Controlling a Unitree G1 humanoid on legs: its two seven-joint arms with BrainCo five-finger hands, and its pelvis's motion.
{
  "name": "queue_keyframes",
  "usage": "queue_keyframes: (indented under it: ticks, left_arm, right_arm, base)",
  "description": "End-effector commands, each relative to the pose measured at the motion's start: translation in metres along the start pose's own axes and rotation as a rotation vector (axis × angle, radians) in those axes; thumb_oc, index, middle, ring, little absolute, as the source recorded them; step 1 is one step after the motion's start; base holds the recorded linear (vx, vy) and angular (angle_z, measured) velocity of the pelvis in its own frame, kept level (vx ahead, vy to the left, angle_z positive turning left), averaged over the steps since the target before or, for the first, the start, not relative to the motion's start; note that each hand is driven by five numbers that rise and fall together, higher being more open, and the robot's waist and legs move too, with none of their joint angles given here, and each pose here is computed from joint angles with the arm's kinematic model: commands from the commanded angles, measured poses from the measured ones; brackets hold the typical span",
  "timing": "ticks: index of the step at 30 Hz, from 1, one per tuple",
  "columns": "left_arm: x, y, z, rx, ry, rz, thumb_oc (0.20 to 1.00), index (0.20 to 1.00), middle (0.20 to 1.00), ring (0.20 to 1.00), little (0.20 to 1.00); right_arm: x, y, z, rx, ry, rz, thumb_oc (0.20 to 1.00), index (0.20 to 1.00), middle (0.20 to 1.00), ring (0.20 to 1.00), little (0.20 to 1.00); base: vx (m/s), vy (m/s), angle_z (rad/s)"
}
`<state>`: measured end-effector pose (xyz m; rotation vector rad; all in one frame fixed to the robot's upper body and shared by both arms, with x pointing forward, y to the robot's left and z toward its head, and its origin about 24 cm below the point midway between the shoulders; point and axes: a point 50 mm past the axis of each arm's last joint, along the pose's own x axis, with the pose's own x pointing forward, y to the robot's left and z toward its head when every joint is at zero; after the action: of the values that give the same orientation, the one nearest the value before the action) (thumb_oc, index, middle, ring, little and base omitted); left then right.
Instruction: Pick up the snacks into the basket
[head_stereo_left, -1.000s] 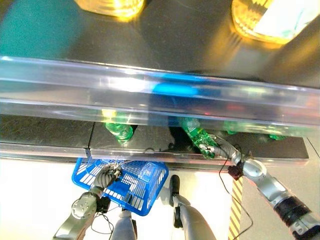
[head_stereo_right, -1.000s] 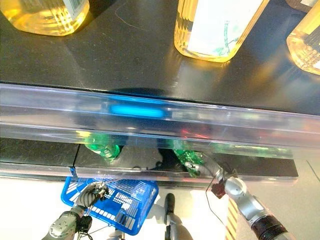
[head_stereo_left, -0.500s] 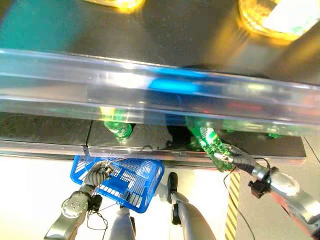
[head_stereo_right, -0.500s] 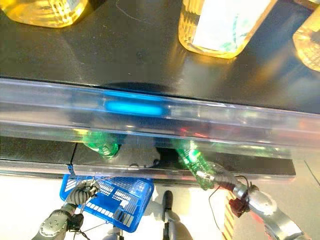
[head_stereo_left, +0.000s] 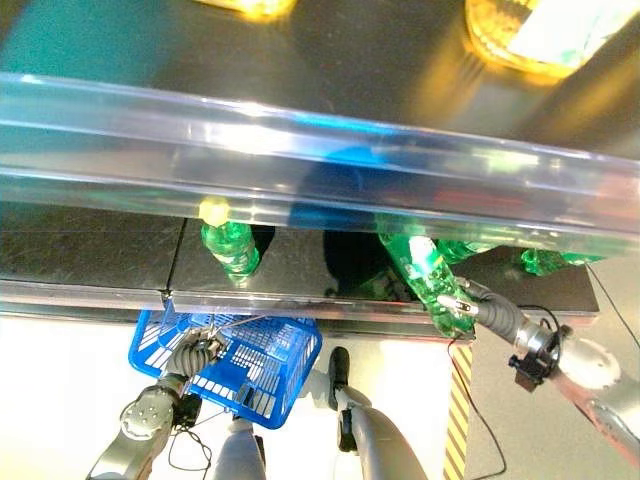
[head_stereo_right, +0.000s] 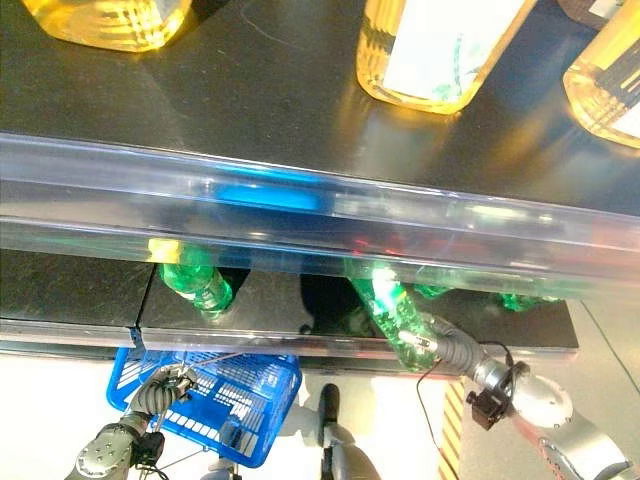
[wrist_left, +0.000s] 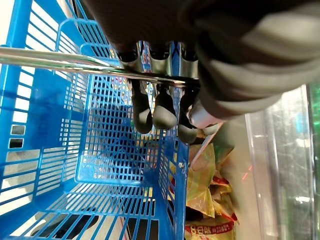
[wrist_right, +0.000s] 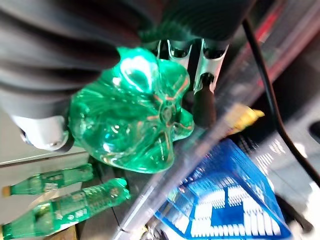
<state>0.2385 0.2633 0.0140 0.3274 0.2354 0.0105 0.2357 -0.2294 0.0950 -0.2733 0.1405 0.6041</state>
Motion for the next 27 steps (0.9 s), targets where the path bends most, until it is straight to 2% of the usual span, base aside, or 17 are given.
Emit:
queue_keyframes:
  ticks: [1,6,7,22,27]
  left_arm:
    - [-0.004,0.020,0.021,0.112,-0.122,0.028,0.200,0.200,0.200,0.200,0.200]
    - [0.001,0.018,0.028,0.103,-0.154,0.033,0.200,0.200,0.200,0.200,0.200]
    - [0.004,0.017,0.033,0.102,-0.172,0.037,0.200,0.200,0.200,0.200,0.200]
    - [0.019,0.010,0.064,0.079,-0.287,0.052,0.200,0.200,0.200,0.200,0.200]
    - [0.023,-0.004,0.072,0.048,-0.321,0.025,0.200,0.200,0.200,0.200,0.200]
  right_arm:
    - [-0.005,0.016,-0.014,0.013,0.060,0.121,0.200,0.200,0.200,0.200,0.200]
    - [-0.003,0.016,-0.051,-0.041,0.218,0.108,0.200,0.200,0.200,0.200,0.200]
    - [0.003,0.015,-0.056,-0.137,0.245,0.111,0.200,0.200,0.200,0.200,0.200]
    - [0.028,0.025,-0.075,-0.286,0.316,0.142,0.200,0.200,0.200,0.200,0.200]
    - [0.054,0.032,-0.076,-0.417,0.316,0.143,0.200,0.200,0.200,0.200,0.200]
  base:
    - [0.00,0.000,0.00]
    - [-0.01,0.002,-0.01]
    - [-0.02,0.007,-0.04]
    - [-0.01,0.002,-0.03]
    - [0.00,0.000,0.00]
